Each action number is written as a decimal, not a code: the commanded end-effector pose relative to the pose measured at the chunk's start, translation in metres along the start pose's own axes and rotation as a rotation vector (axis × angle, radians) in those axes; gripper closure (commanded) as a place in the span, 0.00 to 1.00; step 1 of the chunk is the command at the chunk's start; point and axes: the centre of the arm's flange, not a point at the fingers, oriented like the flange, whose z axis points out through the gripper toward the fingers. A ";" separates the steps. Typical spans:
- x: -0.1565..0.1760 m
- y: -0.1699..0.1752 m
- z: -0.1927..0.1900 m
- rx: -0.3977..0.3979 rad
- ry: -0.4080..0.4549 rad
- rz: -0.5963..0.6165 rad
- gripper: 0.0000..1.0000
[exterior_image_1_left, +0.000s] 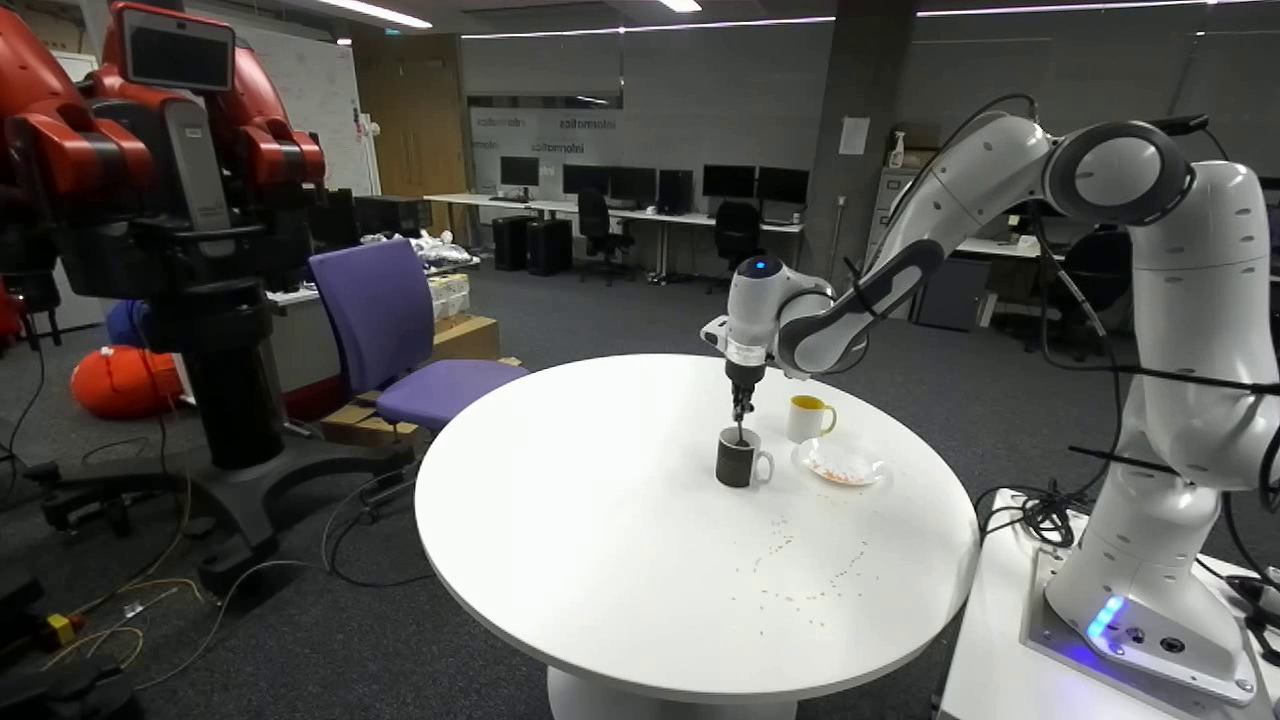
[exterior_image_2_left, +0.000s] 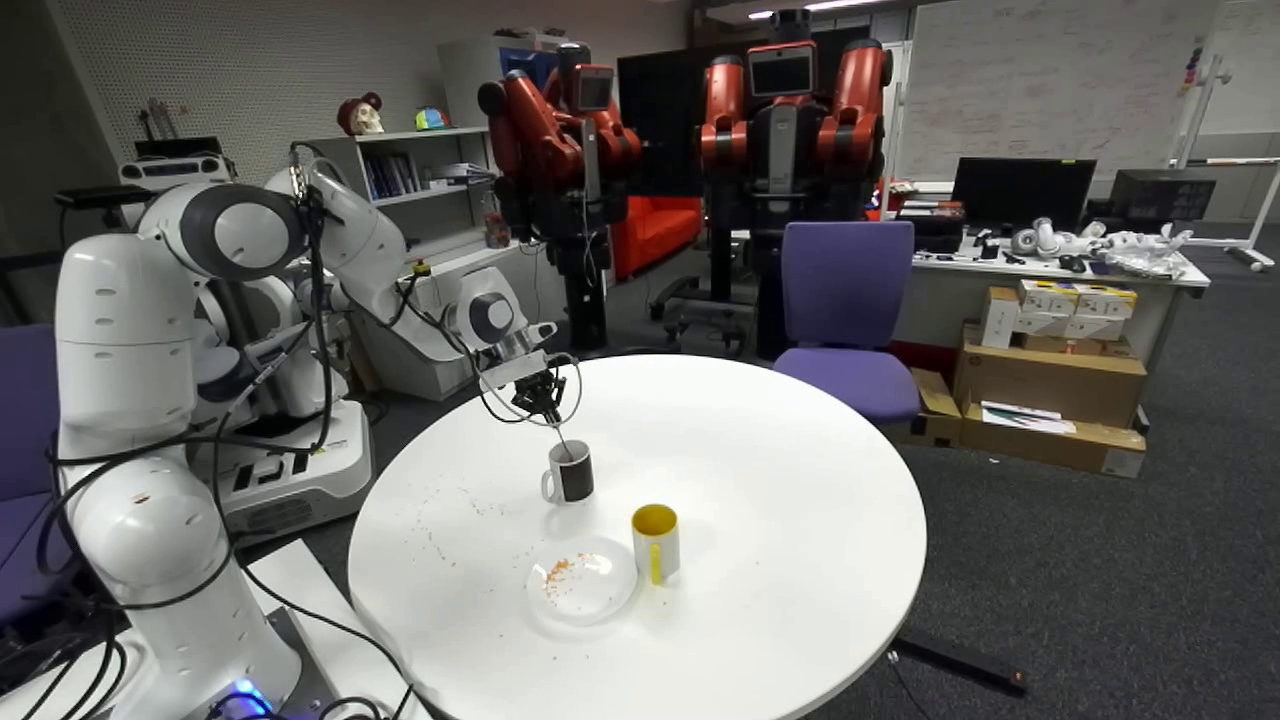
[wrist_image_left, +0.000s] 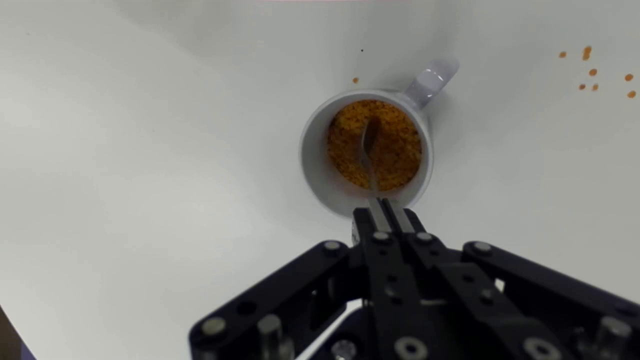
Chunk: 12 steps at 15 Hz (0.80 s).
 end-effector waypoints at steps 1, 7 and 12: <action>-0.002 0.001 -0.004 -0.086 -0.043 0.020 0.99; -0.001 -0.001 0.010 -0.129 -0.018 0.056 0.99; 0.002 -0.007 0.031 -0.120 -0.014 0.042 0.99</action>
